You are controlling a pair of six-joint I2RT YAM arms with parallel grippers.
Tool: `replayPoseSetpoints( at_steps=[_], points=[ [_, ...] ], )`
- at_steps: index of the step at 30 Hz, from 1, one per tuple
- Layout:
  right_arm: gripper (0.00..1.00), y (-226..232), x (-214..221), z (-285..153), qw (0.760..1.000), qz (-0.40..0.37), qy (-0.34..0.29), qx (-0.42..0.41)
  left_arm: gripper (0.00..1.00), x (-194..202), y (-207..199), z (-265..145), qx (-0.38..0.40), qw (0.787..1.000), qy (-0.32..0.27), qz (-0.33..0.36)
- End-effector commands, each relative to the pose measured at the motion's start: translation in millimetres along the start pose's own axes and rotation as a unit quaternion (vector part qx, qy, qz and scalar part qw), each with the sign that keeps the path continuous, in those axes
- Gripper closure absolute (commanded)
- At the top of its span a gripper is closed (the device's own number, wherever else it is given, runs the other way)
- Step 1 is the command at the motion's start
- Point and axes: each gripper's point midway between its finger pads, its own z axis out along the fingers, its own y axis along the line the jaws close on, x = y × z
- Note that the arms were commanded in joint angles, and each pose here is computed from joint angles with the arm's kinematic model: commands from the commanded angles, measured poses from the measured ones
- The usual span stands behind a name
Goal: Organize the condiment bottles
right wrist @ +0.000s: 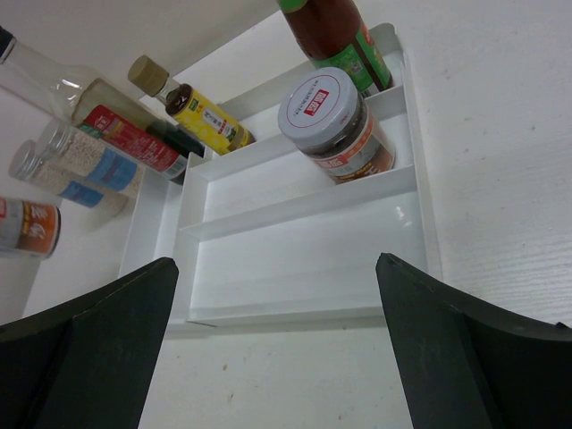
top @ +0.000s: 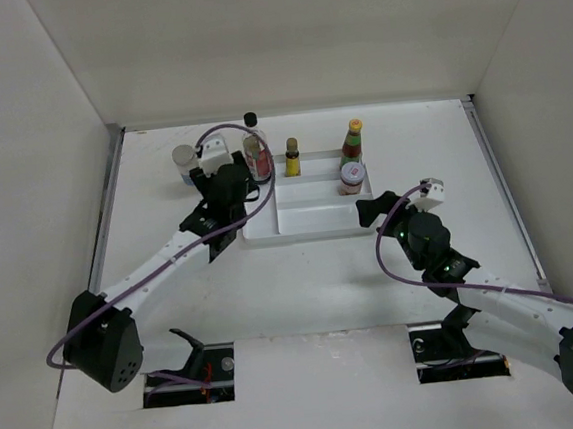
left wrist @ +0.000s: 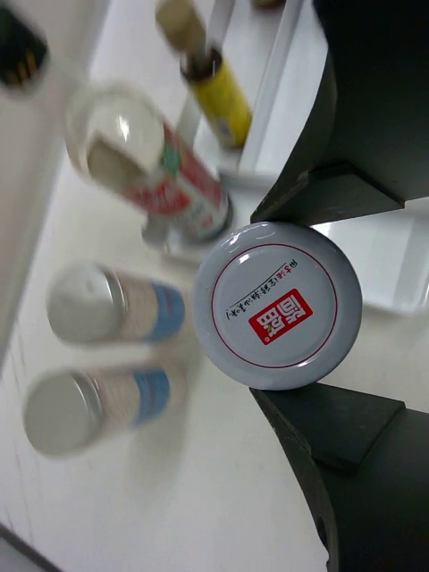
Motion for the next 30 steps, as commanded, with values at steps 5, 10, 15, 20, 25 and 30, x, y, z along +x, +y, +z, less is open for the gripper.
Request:
replayPoseSetpoints(
  at_steps=[5, 10, 15, 20, 25, 30],
  points=[
    [0.00, 5, -16, -1, 0.999, 0.024, -0.033, -0.016, 0.70, -57, -134, -14, 0.155, 0.985, -0.050, -0.055],
    [0.00, 0, -21, -2, 0.999, 0.024, -0.043, -0.008, 0.70, -56, -188, -2, 0.201, 0.977, -0.041, -0.052],
    [0.00, -5, -26, -5, 0.998, 0.028, -0.053, -0.002, 0.70, -28, -207, 12, 0.204, 0.978, -0.019, -0.033],
    [0.00, -3, -24, -3, 0.998, 0.026, -0.048, -0.005, 0.70, 3, -212, 24, 0.196, 0.980, 0.001, -0.015],
    [0.00, -3, -22, -1, 0.999, 0.025, -0.043, -0.004, 0.70, 29, -216, 39, 0.190, 0.982, 0.018, 0.005],
    [0.00, -6, -19, 1, 0.999, 0.026, -0.040, -0.001, 0.70, 51, -210, 46, 0.183, 0.982, 0.038, 0.022]
  ],
)
